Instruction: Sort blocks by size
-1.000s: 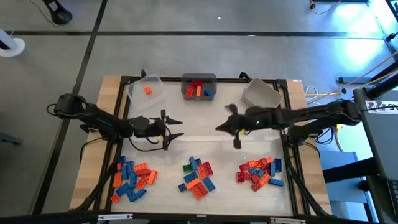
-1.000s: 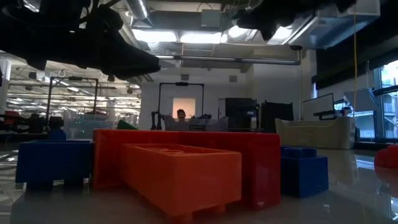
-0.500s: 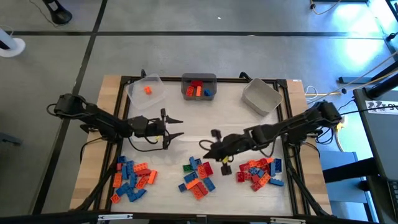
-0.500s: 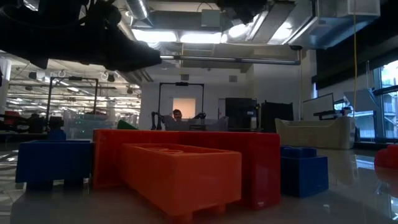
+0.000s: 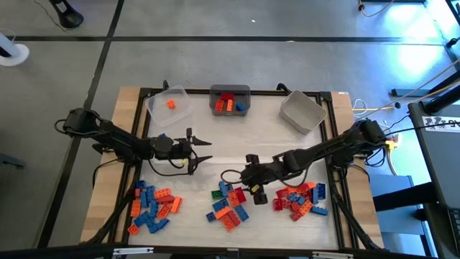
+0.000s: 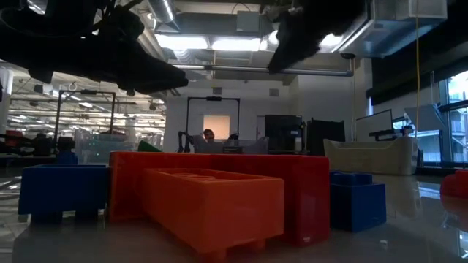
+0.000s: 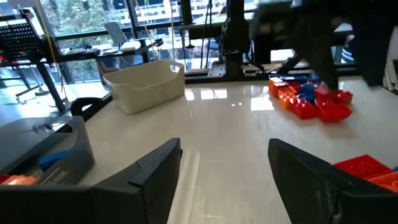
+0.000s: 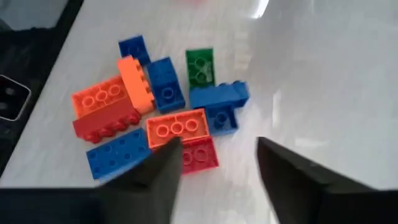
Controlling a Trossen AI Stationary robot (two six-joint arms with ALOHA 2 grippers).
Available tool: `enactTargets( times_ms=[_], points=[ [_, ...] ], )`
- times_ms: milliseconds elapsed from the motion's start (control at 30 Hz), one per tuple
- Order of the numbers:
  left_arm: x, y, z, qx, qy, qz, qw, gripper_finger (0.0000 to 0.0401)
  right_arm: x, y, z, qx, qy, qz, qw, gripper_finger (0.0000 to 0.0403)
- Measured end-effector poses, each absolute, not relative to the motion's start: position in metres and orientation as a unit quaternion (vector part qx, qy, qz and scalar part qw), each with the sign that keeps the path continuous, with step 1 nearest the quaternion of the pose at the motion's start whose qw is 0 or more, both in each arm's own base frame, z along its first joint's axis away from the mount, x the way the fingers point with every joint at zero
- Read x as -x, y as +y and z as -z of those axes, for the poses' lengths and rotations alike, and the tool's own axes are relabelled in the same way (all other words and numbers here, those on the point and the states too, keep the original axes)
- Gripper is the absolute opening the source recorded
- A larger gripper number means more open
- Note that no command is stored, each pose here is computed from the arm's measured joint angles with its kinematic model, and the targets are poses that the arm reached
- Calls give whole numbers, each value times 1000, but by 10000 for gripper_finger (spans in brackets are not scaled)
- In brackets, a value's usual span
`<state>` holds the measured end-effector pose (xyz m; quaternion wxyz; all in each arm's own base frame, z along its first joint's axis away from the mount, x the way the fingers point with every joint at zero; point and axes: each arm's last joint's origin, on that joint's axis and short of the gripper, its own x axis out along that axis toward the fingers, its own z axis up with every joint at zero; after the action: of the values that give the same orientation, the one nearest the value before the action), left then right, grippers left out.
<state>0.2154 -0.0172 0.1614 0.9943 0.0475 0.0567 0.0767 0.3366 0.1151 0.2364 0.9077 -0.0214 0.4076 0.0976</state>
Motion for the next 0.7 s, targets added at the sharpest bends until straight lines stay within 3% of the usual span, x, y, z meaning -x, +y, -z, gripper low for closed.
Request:
enactTargets(
  times_ms=[167,300,400,700],
  points=[
    [-215,-18,-163,-37,46,-75,995,229,-345,124,-206,36,443,-104,890,333],
    [-215,-20,-164,-22,39,-73,996,229,-349,127,-192,51,455,-107,883,386],
    [-215,-19,-165,-21,36,-74,996,229,-350,130,-187,56,459,-107,880,396],
    [-217,-11,-178,-29,-23,-94,995,229,-348,138,-186,34,462,-113,879,375]
  ],
)
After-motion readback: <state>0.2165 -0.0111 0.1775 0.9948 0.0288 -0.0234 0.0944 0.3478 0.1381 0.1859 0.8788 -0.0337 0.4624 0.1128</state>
